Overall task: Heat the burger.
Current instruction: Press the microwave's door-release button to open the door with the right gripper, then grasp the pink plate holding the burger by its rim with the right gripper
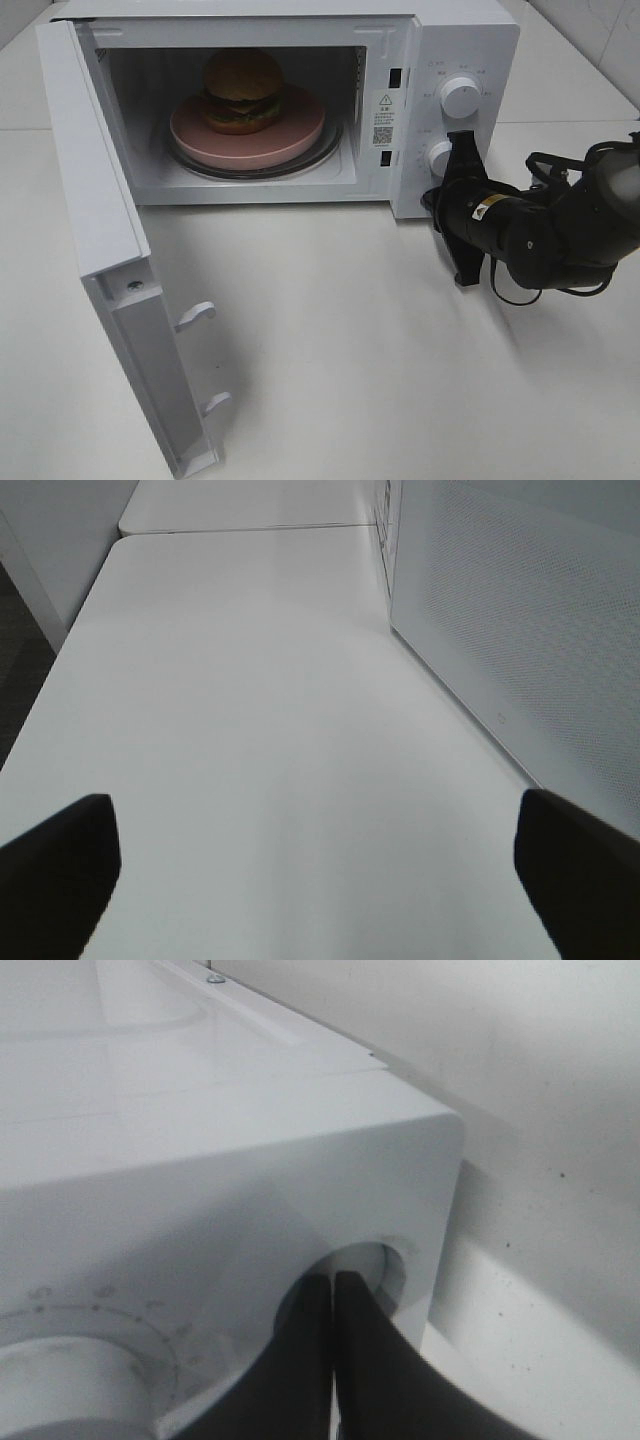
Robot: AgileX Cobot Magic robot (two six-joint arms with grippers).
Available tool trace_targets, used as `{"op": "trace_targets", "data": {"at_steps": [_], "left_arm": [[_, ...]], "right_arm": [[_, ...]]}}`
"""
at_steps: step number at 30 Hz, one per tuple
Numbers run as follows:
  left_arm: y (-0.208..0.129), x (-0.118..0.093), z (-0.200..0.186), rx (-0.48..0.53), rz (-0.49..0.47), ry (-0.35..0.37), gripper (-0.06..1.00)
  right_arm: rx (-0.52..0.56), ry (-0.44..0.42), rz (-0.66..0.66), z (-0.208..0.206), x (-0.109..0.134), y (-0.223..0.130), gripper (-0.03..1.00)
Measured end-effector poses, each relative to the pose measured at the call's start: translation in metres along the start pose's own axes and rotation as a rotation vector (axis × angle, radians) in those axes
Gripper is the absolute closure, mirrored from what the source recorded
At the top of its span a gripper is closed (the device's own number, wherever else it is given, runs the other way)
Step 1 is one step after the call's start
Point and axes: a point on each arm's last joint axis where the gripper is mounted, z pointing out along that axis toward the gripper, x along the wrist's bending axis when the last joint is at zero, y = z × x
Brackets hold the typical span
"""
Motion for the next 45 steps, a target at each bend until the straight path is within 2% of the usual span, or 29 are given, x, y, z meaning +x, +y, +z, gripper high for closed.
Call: {"op": "trace_targets", "data": {"at_steps": [8, 14, 20, 33, 36, 38, 40, 41, 44, 45], "left_arm": [[0.000, 0.000, 0.000, 0.000, 0.000, 0.000, -0.05], [0.000, 0.000, 0.000, 0.000, 0.000, 0.000, -0.05], [0.000, 0.000, 0.000, 0.000, 0.000, 0.000, -0.05], [0.000, 0.000, 0.000, 0.000, 0.000, 0.000, -0.05], [0.000, 0.000, 0.000, 0.000, 0.000, 0.000, -0.05], [0.000, 0.000, 0.000, 0.000, 0.000, 0.000, -0.05], [0.000, 0.000, 0.000, 0.000, 0.000, 0.000, -0.05], [0.000, 0.000, 0.000, 0.000, 0.000, 0.000, -0.05], [0.000, 0.000, 0.000, 0.000, 0.000, 0.000, -0.05], [0.000, 0.000, 0.000, 0.000, 0.000, 0.000, -0.05]], "right_arm": [[0.017, -0.002, -0.005, -0.007, -0.005, -0.001, 0.97], [0.019, 0.022, -0.006, -0.012, 0.002, -0.001, 0.97], [0.020, 0.015, -0.008, -0.017, 0.000, 0.000, 0.97], [0.020, 0.006, -0.035, -0.053, -0.001, 0.005, 0.97], [0.020, 0.010, -0.097, -0.065, -0.001, 0.006, 0.97], [0.033, 0.016, -0.282, -0.079, 0.003, 0.007, 0.97], [0.044, 0.009, -0.327, -0.082, 0.004, 0.006, 0.97], [0.067, -0.013, -0.429, -0.090, 0.008, 0.005, 0.97], [0.079, -0.032, -0.489, -0.094, 0.009, 0.005, 0.97], [0.098, -0.051, -0.611, -0.103, 0.016, 0.006, 0.97]]}}
